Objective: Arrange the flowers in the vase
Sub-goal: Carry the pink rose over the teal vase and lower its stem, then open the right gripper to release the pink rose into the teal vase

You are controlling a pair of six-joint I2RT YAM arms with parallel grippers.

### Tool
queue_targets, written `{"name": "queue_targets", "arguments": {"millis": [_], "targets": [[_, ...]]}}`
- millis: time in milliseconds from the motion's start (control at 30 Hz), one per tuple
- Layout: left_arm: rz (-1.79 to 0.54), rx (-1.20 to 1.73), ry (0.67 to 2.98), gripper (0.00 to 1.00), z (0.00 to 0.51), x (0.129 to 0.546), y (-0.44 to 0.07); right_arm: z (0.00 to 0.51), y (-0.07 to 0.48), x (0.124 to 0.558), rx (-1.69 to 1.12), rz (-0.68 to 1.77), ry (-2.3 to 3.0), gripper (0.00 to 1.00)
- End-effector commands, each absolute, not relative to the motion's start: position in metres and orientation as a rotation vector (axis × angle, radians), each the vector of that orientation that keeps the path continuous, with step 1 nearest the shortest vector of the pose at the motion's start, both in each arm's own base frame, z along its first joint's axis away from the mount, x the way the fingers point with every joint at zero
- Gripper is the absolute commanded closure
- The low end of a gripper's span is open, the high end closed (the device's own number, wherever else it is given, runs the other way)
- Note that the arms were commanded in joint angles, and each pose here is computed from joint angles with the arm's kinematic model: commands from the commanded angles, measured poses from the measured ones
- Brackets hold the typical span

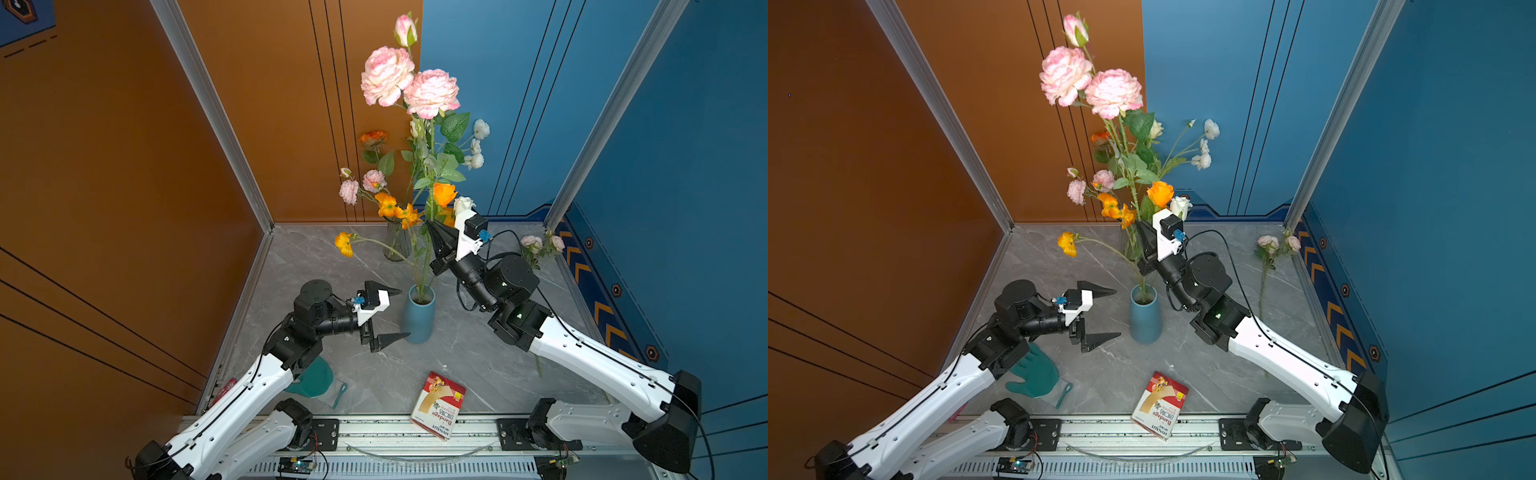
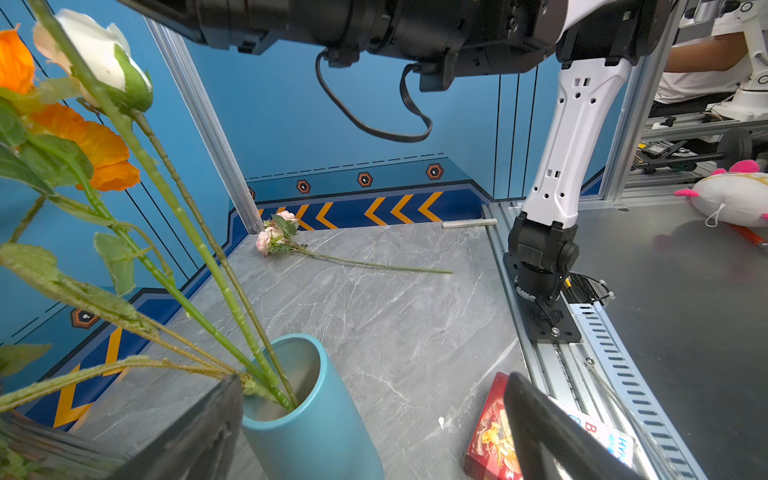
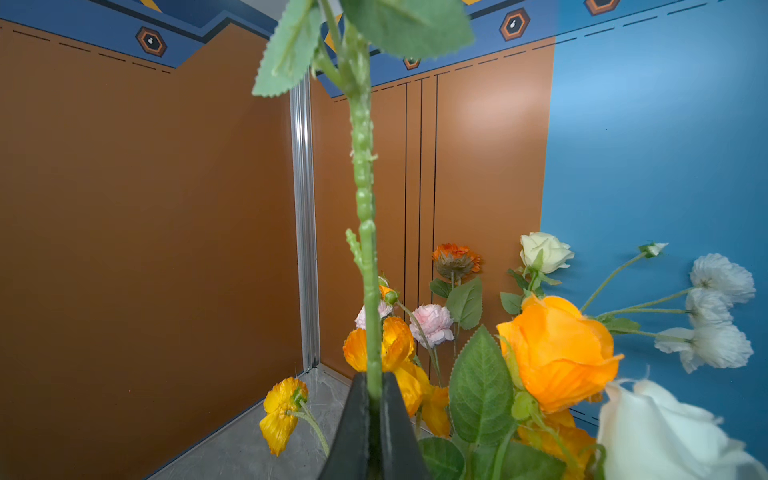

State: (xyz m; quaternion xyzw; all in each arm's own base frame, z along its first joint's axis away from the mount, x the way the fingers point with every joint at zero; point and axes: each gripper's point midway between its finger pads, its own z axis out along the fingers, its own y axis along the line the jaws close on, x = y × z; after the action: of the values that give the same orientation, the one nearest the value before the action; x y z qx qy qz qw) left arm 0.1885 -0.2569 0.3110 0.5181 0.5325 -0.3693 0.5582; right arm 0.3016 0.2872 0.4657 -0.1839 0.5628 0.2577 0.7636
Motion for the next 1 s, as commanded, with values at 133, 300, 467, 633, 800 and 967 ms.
{"name": "queue_targets", "arguments": {"millis": [133,300,467,633,800,967], "targets": [[-0.879,1.227,1.221,0.02,0.323,0.185,-0.254,0.448,0.305,0.303,-0.487,0.568,1.269,1.0],[-0.879,1.226,1.224,0.02,0.323,0.186,-0.254,0.419,0.321,0.309,-0.562,0.565,1.339,1.0],[-0.883,1.228,1.228,0.02,0.321,0.186,-0.255,0.396,0.331,0.314,-0.601,0.564,1.376,1.0],[-0.883,1.228,1.231,0.02,0.321,0.187,-0.255,0.378,0.343,0.312,-0.637,0.602,1.382,1.0],[-0.887,1.229,1.232,0.02,0.32,0.187,-0.255,0.354,0.35,0.305,-0.662,0.614,1.352,1.0],[-0.893,1.233,1.229,0.02,0.321,0.186,-0.256,0.334,0.355,0.3,-0.695,0.609,1.366,1.0]]}}
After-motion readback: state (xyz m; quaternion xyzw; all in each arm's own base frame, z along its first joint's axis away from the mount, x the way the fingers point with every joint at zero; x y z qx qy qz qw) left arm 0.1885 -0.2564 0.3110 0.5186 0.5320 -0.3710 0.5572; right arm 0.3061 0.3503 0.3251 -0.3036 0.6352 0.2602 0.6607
